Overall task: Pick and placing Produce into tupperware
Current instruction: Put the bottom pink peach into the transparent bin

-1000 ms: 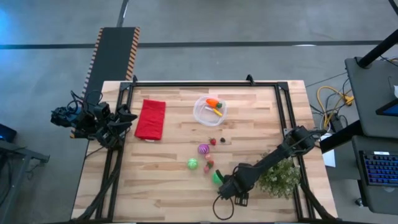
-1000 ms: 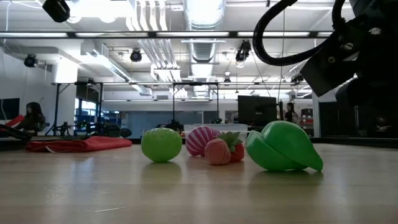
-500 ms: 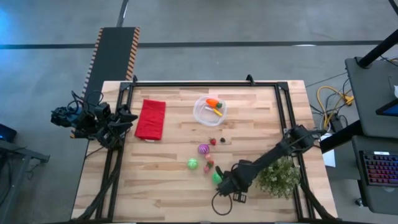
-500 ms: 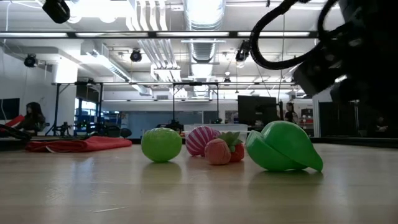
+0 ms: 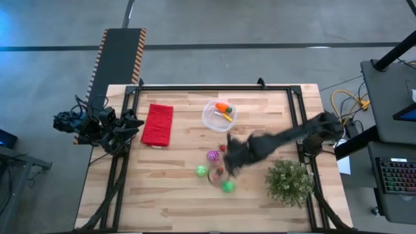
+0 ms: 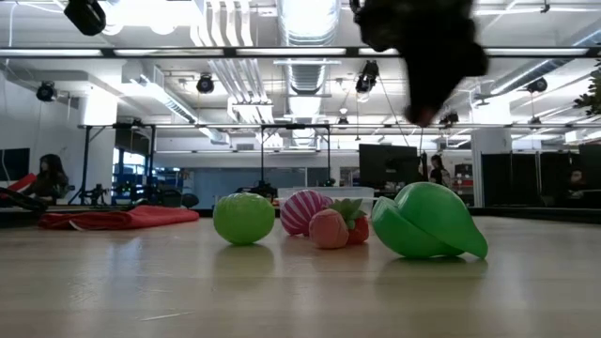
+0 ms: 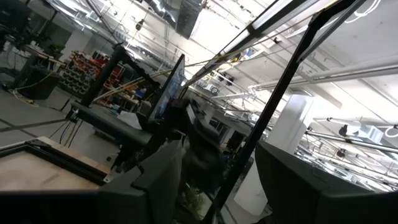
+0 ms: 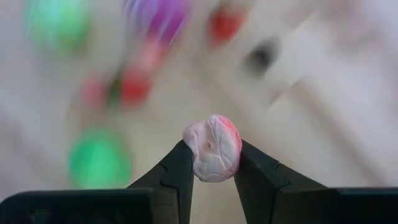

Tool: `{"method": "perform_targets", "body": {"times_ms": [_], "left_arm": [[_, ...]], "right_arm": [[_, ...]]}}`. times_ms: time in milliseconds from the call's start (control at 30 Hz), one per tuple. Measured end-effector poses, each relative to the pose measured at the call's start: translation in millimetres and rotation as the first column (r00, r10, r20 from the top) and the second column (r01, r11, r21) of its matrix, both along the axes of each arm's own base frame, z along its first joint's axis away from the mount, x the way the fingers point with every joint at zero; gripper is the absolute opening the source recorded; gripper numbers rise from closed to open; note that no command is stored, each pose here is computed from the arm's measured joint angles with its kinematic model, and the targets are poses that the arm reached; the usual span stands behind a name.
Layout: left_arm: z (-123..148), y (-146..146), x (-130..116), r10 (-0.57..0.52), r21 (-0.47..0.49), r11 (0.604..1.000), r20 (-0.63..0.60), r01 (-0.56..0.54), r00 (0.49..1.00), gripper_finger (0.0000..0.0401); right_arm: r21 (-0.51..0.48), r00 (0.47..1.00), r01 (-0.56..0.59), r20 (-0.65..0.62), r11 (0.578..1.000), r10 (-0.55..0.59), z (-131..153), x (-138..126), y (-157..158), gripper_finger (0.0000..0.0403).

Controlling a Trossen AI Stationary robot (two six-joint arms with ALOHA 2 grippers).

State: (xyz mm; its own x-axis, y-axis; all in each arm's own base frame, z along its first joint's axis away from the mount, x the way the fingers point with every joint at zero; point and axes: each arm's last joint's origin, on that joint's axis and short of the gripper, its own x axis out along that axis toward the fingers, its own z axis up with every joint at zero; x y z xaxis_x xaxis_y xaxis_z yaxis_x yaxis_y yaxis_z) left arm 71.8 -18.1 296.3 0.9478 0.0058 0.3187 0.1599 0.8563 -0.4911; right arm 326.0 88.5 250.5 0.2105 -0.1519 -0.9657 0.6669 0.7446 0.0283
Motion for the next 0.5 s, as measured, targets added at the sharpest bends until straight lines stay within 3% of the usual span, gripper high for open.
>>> {"method": "perform_targets", "body": {"times_ms": [100,267,500], "left_arm": [[0.0,0.0,0.0,0.0,0.0,1.0,0.0,0.0,1.0,0.0192],[0.1,0.0,0.0,0.0,0.0,1.0,0.001,0.0,1.0,0.0192],[0.3,0.0,-0.1,0.0,-0.001,1.0,0.003,0.0,1.0,0.0192]], "right_arm": [[-0.082,0.985,0.15,0.093,0.985,-0.142,14.8,4.8,-47.4,0.0093],[-0.118,0.948,0.303,0.14,0.946,-0.286,14.3,13.2,-132.0,0.0093],[0.008,0.943,0.288,0.173,0.958,-0.285,-13.4,32.3,-204.1,0.0093]]}}
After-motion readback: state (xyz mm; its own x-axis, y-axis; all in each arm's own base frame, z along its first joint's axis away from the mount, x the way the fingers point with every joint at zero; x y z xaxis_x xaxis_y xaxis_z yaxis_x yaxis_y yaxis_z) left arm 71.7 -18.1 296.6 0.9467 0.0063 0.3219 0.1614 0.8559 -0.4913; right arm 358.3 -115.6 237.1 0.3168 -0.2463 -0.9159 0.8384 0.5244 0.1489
